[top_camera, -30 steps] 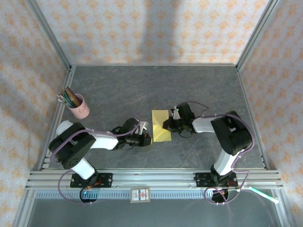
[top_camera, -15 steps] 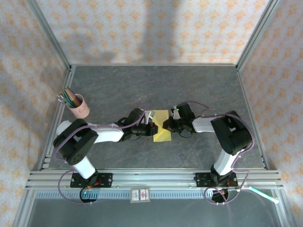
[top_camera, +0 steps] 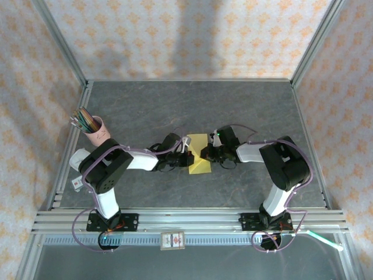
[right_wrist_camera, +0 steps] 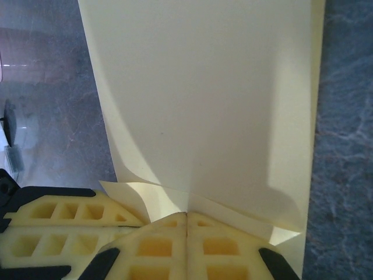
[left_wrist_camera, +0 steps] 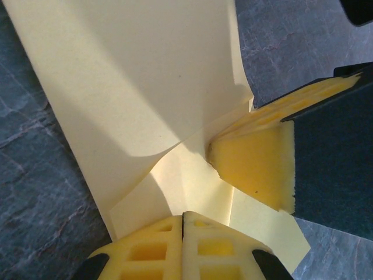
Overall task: Fold a paper plane with a square sheet of paper (pick it up from the middle)
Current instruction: Fold the triangle a second time at the center of the table.
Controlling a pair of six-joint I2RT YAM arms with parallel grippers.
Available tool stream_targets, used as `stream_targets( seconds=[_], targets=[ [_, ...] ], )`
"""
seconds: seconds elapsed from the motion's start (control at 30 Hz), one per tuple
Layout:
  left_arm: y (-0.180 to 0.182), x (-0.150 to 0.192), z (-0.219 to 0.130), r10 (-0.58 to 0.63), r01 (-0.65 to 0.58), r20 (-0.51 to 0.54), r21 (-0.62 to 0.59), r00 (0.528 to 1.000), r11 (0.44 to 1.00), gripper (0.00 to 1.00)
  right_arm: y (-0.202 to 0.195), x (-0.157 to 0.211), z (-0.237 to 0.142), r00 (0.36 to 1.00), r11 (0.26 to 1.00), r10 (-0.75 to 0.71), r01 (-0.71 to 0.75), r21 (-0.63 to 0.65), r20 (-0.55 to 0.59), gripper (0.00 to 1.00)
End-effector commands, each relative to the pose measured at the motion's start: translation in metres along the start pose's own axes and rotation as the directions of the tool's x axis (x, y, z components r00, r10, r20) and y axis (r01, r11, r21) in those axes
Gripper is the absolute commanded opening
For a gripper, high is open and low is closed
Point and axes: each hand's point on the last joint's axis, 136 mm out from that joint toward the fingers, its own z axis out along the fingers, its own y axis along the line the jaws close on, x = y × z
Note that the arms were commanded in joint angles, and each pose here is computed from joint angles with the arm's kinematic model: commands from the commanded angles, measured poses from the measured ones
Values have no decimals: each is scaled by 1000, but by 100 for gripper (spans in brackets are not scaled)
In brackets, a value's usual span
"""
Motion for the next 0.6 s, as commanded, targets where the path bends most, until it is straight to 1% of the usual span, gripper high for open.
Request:
stream_targets(
  seconds=[0.0, 0.17, 0.33, 0.5, 0.57],
  targets=[
    [30, 19, 4, -7, 3, -37, -90, 999, 996, 0, -44, 9, 1, 999, 982, 42, -36, 185, -29, 1],
    [38, 28, 7, -24, 18, -53, -109, 998, 994, 0, -22, -7, -5, 1000, 989, -1, 4, 149, -19, 3],
    [42, 32, 13, -32, 24, -69, -115, 997, 993, 0, 4, -26, -22, 999, 992, -43, 42, 116, 9, 6],
    [44, 35, 13, -38, 29, -79, -116, 996, 993, 0, 22, -28, -43, 995, 994, -68, 61, 92, 70, 8],
    [44, 35, 14, -39, 30, -78, -114, 996, 993, 0, 22, -23, -44, 995, 994, -66, 59, 92, 74, 8]
  ],
)
